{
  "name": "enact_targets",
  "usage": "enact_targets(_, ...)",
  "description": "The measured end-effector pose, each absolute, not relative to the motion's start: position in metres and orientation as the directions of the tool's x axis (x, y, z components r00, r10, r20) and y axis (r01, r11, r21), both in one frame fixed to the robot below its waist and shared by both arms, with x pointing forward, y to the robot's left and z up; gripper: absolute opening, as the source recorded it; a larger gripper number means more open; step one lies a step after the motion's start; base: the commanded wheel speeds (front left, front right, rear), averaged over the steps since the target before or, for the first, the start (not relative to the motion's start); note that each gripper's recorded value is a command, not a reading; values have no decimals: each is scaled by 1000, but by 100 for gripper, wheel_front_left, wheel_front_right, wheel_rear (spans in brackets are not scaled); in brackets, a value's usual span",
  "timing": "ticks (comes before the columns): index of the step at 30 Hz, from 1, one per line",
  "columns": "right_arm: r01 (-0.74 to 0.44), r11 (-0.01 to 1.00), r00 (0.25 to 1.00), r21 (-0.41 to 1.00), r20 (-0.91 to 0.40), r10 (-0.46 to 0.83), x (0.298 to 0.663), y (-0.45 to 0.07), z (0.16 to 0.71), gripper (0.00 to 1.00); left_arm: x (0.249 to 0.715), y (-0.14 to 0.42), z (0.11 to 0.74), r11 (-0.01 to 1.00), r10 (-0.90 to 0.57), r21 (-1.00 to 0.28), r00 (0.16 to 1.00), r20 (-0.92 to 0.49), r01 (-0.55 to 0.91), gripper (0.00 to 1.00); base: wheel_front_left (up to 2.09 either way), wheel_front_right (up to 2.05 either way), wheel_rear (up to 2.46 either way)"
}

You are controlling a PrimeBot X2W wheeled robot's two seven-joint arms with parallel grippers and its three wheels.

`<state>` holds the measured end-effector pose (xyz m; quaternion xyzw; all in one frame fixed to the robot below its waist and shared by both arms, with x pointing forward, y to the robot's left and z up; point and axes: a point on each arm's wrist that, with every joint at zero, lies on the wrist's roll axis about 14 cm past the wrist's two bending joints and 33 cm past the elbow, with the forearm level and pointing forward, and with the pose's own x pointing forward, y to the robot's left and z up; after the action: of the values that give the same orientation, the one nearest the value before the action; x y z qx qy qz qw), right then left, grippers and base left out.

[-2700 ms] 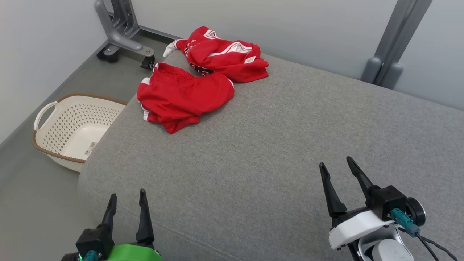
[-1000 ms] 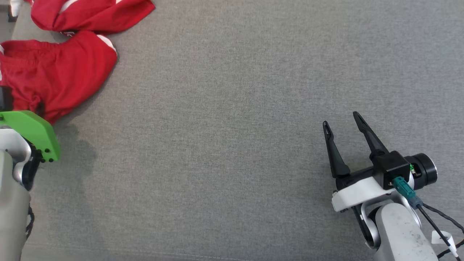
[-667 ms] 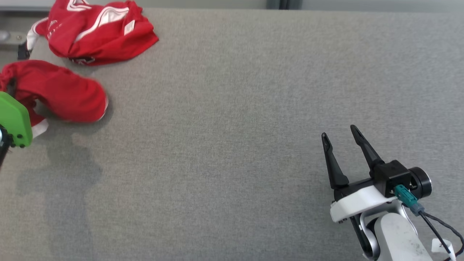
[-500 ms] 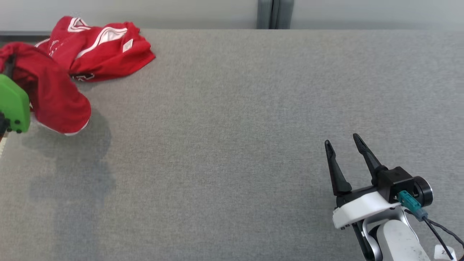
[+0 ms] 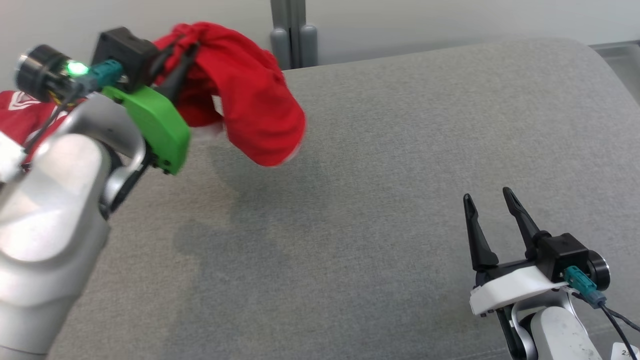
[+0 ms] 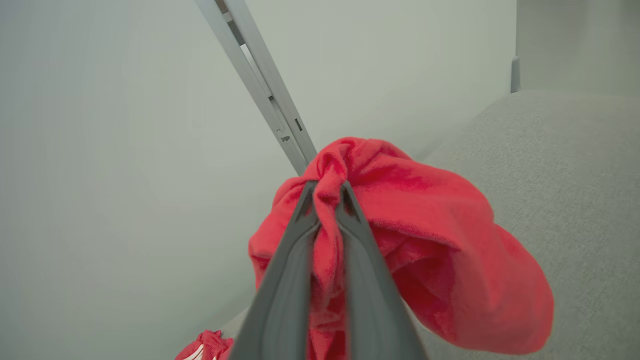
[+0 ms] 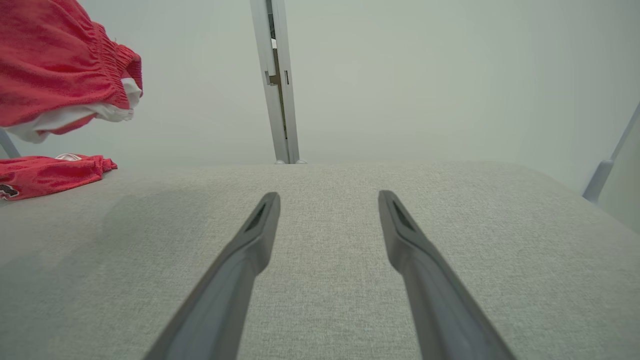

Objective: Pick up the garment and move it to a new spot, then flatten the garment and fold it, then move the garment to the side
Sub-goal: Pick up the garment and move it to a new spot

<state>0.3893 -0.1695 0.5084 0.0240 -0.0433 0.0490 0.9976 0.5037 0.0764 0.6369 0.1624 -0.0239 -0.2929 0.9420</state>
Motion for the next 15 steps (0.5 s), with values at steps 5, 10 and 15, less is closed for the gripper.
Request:
enact_targets(5,-36,998,997,50,73,33,383,-191,504,100,477,-9,585,668,-721,168,686,-98,725,0,0,0,0)
enact_targets(10,-10,998,998,61,56,7,388,-199,498,100,460,-47,519,618,-773,-9,606,-188,786,0,0,0,0)
enact_targets(15,22,997,1000,71,17,-23,389,-209,485,100,464,-47,462,641,-750,-90,598,-282,762,0,0,0,0)
